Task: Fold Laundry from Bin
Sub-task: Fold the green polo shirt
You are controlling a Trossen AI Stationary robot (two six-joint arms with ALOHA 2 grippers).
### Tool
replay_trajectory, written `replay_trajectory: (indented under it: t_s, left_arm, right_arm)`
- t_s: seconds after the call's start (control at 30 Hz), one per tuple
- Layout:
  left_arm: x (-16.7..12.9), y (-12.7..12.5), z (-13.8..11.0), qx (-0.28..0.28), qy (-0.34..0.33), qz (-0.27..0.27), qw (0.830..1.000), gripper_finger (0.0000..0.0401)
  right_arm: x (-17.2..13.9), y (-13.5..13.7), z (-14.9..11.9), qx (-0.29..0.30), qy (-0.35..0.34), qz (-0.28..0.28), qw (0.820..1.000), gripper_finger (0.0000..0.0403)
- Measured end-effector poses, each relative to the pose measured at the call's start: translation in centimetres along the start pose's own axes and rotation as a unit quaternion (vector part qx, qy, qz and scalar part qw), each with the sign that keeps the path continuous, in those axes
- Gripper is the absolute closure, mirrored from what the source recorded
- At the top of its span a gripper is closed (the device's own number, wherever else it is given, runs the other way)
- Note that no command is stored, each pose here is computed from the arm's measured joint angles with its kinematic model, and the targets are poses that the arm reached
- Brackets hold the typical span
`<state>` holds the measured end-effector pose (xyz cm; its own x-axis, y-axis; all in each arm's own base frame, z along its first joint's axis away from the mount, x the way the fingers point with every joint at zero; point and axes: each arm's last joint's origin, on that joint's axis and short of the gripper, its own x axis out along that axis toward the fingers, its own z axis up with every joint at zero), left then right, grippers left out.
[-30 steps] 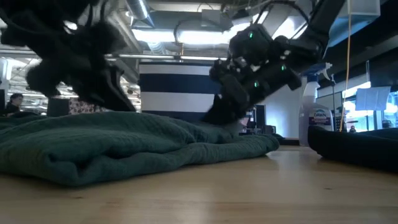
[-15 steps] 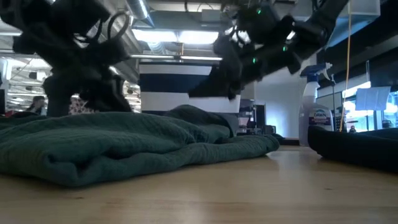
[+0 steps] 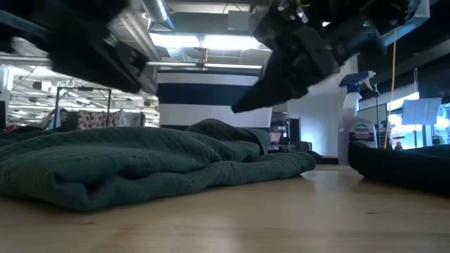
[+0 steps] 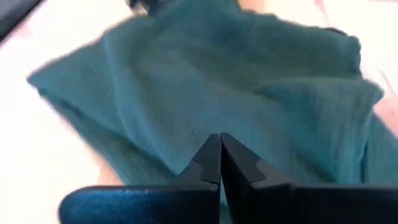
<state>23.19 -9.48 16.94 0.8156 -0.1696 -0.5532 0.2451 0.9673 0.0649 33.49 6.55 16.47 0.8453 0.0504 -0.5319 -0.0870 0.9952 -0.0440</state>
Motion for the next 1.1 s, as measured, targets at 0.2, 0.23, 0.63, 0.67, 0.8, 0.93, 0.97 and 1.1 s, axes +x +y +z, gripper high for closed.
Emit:
replay_trajectory:
  t_s: [0.2,0.23,0.63,0.67,0.8,0.93,0.97,1.1]
  left_arm:
    - [-0.1,-3.7,0.2,0.037,-0.041,-0.036,0.998,0.0344]
    - [0.1,-4.1,0.1,0.039,-0.044,-0.042,0.997,0.0344]
    - [4.0,-7.0,-2.6,0.003,-0.048,-0.072,0.996,0.0344]
    - [4.3,-7.1,-2.6,0.003,-0.049,-0.072,0.996,0.0344]
    - [6.1,-7.5,-2.7,0.006,-0.035,-0.066,0.997,0.0344]
    - [7.8,-8.3,-2.9,0.012,-0.01,-0.08,0.997,0.0344]
    - [8.0,-8.5,-3.0,0.016,0.003,-0.089,0.996,0.0344]
    - [8.3,-9.3,-3.3,0.01,0.045,-0.101,0.994,0.0344]
  right_arm:
    - [0.7,0.2,-1.0,-0.009,0.033,-0.002,0.999,0.0397]
    - [0.8,0.1,-1.1,-0.009,0.036,-0.006,0.999,0.0397]
    - [2.6,-2.5,-2.7,0.024,0.054,-0.042,0.997,0.0397]
    - [2.8,-2.7,-3.0,0.029,0.058,-0.045,0.997,0.0397]
    - [3.4,-3.8,-3.8,0.047,0.072,-0.058,0.995,0.0397]
    - [3.9,-4.6,-4.5,0.073,0.082,-0.059,0.992,0.0397]
    - [4.0,-4.7,-4.6,0.08,0.083,-0.056,0.992,0.0397]
    - [4.1,-4.8,-4.6,0.089,0.082,-0.055,0.991,0.0397]
